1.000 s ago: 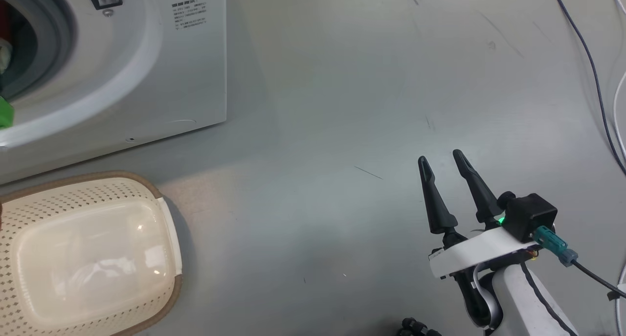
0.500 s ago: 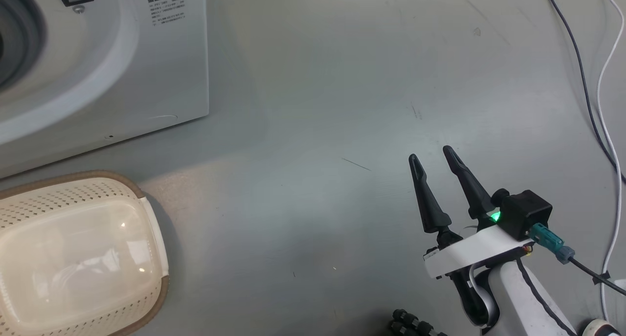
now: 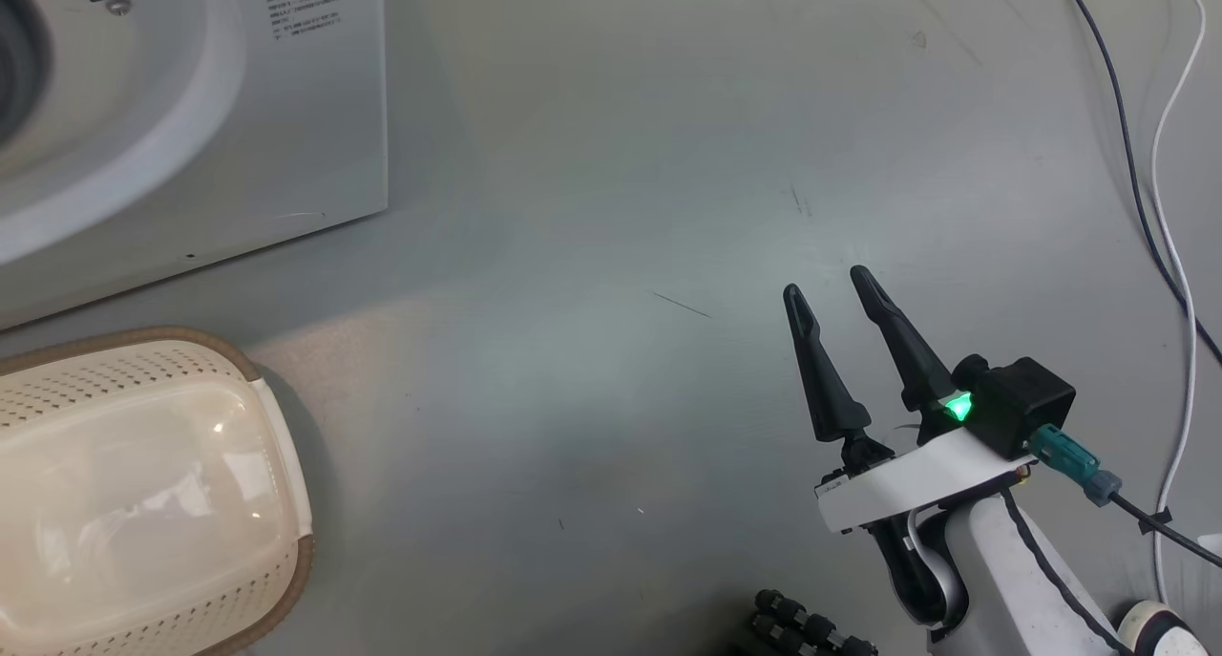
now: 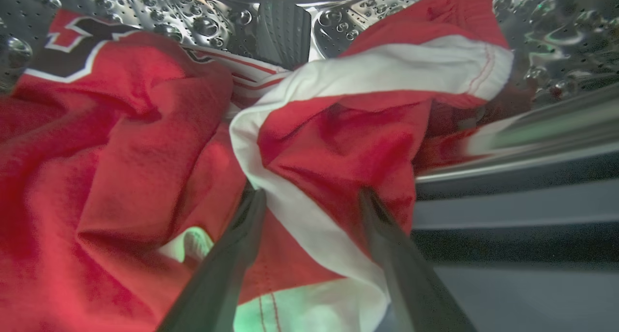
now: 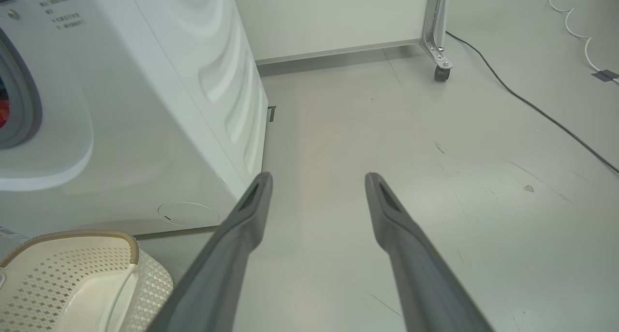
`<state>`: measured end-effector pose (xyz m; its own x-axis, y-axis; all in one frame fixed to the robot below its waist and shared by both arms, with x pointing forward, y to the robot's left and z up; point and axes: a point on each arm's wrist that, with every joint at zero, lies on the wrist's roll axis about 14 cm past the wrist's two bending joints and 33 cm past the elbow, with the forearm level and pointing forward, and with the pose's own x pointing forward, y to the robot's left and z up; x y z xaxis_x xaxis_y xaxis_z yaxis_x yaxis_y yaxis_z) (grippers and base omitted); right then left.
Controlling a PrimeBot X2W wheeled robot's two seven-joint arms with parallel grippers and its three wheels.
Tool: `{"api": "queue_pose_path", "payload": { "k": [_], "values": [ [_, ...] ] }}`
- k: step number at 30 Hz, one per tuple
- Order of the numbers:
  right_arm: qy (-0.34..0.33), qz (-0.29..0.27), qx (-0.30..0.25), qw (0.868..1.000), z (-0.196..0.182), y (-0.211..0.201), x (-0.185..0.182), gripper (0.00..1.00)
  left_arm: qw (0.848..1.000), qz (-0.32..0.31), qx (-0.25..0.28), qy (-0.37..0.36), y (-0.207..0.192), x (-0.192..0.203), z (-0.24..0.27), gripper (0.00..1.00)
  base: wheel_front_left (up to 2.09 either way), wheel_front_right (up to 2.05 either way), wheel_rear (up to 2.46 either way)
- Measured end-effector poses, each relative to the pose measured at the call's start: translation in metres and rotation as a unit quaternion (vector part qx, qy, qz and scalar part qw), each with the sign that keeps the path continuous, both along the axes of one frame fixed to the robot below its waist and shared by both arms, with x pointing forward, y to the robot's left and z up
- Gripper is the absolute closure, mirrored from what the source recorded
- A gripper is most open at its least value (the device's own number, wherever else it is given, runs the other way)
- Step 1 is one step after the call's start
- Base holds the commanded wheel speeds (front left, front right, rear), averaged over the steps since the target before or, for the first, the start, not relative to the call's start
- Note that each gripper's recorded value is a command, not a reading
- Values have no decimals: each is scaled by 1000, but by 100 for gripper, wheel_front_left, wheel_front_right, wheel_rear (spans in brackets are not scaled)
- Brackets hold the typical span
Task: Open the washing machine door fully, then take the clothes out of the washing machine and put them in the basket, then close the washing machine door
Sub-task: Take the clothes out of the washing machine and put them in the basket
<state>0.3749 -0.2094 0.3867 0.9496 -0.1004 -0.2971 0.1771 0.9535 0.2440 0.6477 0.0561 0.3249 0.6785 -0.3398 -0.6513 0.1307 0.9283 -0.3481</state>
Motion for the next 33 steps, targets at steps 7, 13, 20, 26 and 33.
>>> {"api": "queue_pose_path", "payload": {
  "k": [7,13,20,26,33],
  "values": [
    [-1,-2,3,1000,-1,0,5,0,1000,8,-10,9,-5,9,-4,0,0,0,0],
    [0,-5,5,1000,-2,0,5,0,1000,13,-14,16,-5,11,-6,100,0,0,0],
    [-2,-8,2,1000,0,-2,8,0,1000,5,-25,13,-13,10,-5,100,0,0,0],
    [-15,-4,3,1000,6,0,14,0,999,-4,-34,-2,-18,6,3,100,0,0,0],
    [-28,-1,5,1000,14,2,16,0,997,-11,-56,-55,-26,6,31,100,0,0,0]
  ]
}}
